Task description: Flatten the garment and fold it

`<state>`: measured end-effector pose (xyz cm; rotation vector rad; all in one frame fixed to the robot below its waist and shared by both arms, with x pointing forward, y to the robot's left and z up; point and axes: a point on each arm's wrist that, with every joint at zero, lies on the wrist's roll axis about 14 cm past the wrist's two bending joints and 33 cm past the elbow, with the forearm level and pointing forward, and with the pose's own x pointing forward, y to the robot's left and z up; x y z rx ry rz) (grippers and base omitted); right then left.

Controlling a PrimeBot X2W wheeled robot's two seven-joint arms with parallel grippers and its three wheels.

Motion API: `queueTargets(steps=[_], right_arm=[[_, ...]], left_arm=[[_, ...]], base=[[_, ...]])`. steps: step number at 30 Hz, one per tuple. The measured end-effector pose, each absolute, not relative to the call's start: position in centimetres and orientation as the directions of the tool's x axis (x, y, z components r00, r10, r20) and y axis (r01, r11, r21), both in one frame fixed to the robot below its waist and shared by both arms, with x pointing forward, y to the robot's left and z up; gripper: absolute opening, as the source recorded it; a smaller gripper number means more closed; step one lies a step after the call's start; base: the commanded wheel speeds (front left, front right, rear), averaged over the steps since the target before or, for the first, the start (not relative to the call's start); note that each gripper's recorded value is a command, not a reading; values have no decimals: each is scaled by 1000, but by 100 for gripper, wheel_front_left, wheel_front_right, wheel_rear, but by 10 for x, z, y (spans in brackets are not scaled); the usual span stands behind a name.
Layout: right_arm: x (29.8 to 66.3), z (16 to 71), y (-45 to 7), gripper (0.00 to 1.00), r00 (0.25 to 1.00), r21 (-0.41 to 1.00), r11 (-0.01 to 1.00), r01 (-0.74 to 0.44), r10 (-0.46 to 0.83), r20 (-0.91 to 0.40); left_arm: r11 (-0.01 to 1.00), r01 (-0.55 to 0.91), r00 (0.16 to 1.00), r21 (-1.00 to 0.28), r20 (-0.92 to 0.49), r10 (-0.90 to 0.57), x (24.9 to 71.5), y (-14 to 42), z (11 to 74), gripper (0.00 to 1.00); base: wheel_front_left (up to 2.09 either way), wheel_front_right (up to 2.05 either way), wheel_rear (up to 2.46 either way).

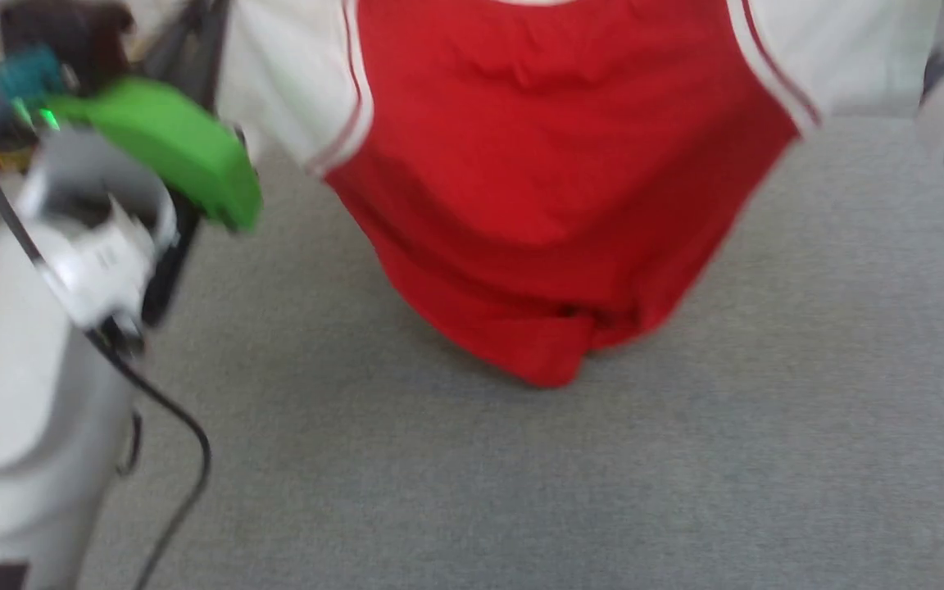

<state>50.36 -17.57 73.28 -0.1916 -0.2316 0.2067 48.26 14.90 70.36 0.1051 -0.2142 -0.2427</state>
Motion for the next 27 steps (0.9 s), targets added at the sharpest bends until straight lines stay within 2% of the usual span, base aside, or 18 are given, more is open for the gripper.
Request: queueTargets(steps=[7, 13, 22, 27], right_arm=[[482, 820, -175, 0, 904, -291, 948, -127, 231, 360], [475, 845, -170, 0, 892, -334, 935, -120, 250, 377], [503, 825, -168, 0, 936, -344, 926, -153, 248, 251], [534, 803, -166, 0, 959, -448, 882, -145, 236, 154]], left_arm=[[946, 249, 903, 207, 304, -304, 480, 125, 788, 0], [933, 275, 889, 233, 308, -339, 477, 108, 820, 0], [940, 294, 931, 173, 169, -323, 507, 103, 805, 0], [964, 235, 949, 127, 184, -256, 542, 109, 804, 0]], base=[[0, 0, 0], [0, 0, 0], [0, 0, 0], [0, 0, 0]])
